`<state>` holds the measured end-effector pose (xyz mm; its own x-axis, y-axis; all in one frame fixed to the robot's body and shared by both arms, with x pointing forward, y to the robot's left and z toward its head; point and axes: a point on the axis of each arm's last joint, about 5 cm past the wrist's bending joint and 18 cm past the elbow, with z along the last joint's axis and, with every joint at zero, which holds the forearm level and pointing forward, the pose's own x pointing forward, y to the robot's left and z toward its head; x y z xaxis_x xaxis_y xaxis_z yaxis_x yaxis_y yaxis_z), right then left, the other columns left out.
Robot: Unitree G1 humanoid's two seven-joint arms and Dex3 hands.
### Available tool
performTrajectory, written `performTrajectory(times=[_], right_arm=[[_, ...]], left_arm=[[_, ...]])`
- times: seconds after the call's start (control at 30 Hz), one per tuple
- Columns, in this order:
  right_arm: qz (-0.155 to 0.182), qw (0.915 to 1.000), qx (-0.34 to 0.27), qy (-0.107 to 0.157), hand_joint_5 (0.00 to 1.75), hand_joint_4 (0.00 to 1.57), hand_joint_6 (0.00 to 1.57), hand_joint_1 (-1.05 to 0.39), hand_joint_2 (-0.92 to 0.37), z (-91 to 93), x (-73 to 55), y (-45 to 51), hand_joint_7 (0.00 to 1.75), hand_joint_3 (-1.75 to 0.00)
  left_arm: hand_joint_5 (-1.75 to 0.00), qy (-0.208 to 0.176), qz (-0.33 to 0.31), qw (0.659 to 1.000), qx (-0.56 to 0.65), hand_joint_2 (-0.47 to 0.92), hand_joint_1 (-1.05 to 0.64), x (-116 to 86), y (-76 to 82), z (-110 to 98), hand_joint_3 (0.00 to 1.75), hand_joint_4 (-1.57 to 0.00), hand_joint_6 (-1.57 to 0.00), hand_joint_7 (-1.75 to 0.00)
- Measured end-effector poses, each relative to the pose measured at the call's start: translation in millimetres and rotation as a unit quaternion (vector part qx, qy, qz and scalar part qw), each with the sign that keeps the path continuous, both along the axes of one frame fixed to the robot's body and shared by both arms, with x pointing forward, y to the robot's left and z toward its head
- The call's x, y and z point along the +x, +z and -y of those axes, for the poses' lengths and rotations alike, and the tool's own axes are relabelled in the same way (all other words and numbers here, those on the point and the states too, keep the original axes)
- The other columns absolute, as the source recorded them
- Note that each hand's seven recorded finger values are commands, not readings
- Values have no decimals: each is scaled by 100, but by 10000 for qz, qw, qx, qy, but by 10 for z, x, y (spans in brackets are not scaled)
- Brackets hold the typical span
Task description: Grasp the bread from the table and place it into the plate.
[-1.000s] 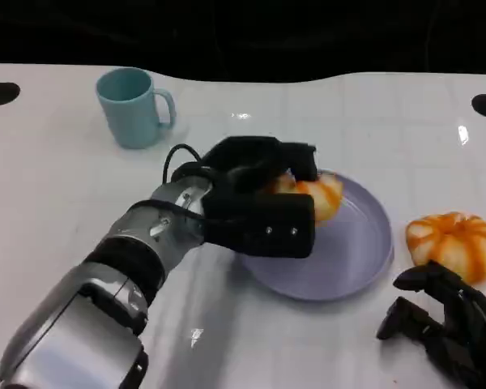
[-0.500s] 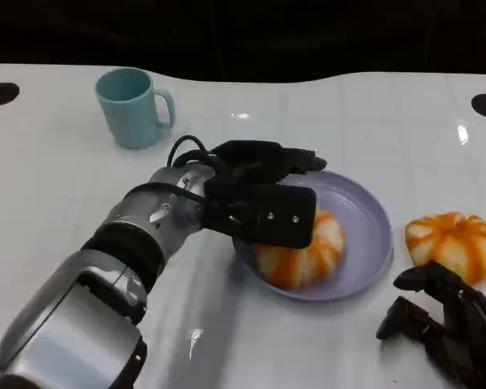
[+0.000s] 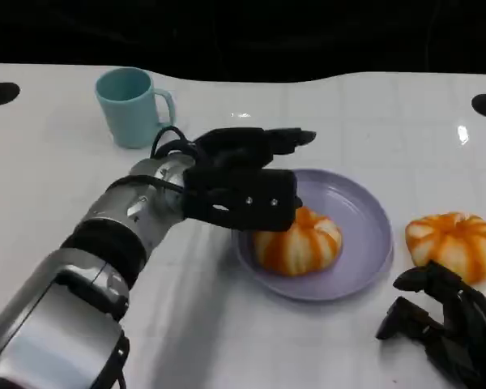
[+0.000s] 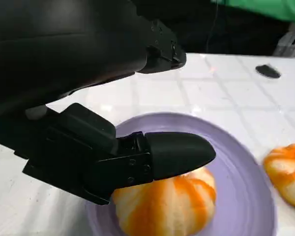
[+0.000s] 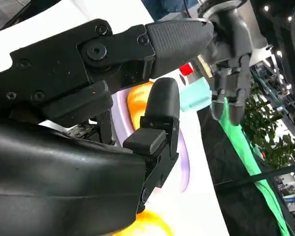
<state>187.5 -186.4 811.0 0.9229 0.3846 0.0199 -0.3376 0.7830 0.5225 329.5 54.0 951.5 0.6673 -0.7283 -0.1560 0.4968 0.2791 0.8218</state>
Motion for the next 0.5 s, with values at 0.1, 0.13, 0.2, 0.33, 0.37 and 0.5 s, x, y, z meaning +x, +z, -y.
performTrajectory(times=[0.1,0.13,0.2,0.33,0.37,0.5], right_arm=[[1,10000,5,-1,149,66,59,-52,-92,0,-2,-1,120,-23],[2,10000,5,-2,149,66,59,-52,-92,0,-1,-1,119,-22],[6,10000,3,-18,149,67,60,-51,-92,5,-6,-3,119,-22],[-5,10000,-3,-33,149,67,60,-52,-92,2,-7,-3,119,-22],[-13,10000,-8,-49,149,67,60,-52,-92,1,-8,-1,119,-22],[-32,10000,-16,-85,149,67,60,-52,-92,0,-8,0,119,-22]], left_arm=[[-13,4,-284,9967,-758,92,-97,-37,-43,-133,72,-8,-13,-2],[-14,31,-439,9939,-1015,92,-96,-56,-76,-180,70,-9,-14,-3],[-16,70,-754,9853,-1531,92,-93,-103,-149,-269,67,-10,-15,-3],[-22,98,-1241,9589,-2551,92,-88,-195,-254,-441,65,-18,-20,-5],[-23,90,-1318,9494,-2851,92,-88,-231,-282,-484,65,-19,-20,-5],[-24,98,-1464,9338,-3264,92,-87,-305,-340,-565,65,-19,-21,-5]])
